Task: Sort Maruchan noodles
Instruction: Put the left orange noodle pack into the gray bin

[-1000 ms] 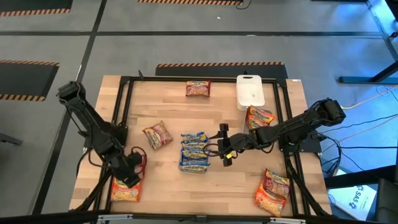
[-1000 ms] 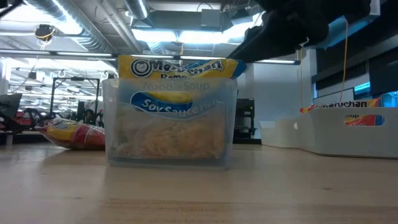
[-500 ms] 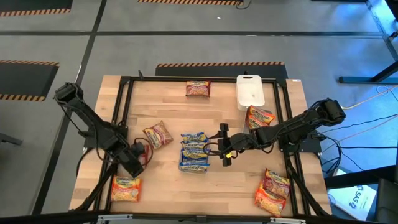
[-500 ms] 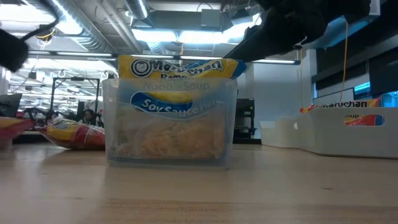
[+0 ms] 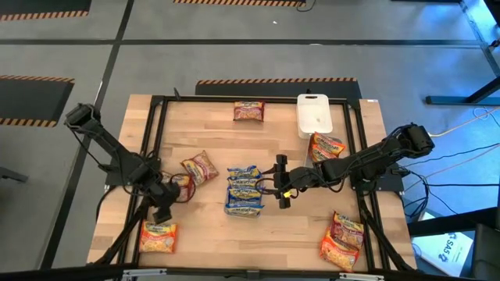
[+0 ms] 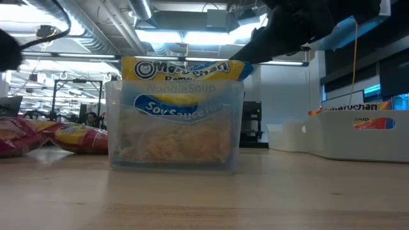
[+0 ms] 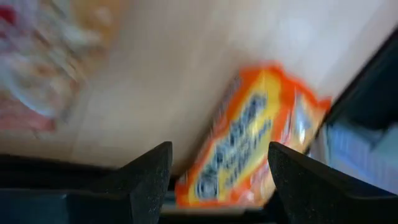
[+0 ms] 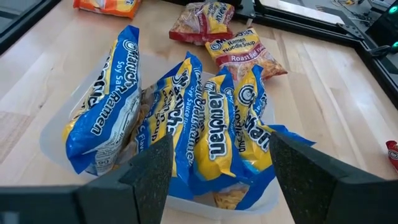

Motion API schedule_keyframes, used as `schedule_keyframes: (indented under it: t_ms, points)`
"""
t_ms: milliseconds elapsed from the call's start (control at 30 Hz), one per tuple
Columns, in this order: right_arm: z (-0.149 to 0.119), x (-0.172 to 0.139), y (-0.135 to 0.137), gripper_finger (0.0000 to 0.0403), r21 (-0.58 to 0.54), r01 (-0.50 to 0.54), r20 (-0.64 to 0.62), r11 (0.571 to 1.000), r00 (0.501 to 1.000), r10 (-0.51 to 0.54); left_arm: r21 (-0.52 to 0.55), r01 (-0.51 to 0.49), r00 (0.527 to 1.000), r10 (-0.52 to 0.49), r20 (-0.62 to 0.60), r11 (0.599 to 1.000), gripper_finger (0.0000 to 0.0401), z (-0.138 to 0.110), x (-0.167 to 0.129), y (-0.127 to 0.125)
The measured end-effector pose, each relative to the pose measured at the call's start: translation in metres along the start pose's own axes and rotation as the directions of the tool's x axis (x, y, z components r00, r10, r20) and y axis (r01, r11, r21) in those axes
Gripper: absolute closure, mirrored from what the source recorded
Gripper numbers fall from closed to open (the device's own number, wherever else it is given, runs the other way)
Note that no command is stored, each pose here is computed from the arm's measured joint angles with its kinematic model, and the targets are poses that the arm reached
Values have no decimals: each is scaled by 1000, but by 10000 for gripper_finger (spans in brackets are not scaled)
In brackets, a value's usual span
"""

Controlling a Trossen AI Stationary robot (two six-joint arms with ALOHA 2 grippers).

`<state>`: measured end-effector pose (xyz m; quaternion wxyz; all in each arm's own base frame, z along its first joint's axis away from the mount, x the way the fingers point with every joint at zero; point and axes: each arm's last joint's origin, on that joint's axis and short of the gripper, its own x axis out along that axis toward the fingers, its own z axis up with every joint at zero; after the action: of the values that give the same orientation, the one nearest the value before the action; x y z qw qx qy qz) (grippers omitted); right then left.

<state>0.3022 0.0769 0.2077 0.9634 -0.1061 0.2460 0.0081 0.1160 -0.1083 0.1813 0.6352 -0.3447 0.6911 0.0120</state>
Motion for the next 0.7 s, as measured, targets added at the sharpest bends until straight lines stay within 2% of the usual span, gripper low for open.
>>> schedule_keyframes:
  t_ms: [200,367,533,700]
  points:
    - [1,0,0,155,21,4,8,1000,1000,-4,68,-15,996,20,-82,998,146,-10,20,3]
    - [1,0,0,155,30,8,8,1000,1000,-9,134,15,999,-9,-40,991,148,-10,37,3]
    - [0,3,1,155,34,5,13,999,1000,-6,192,-45,997,56,-53,980,148,-12,51,4]
    - [-5,12,4,155,31,1,6,1000,1000,-1,225,21,997,-4,-75,974,149,-13,63,-7]
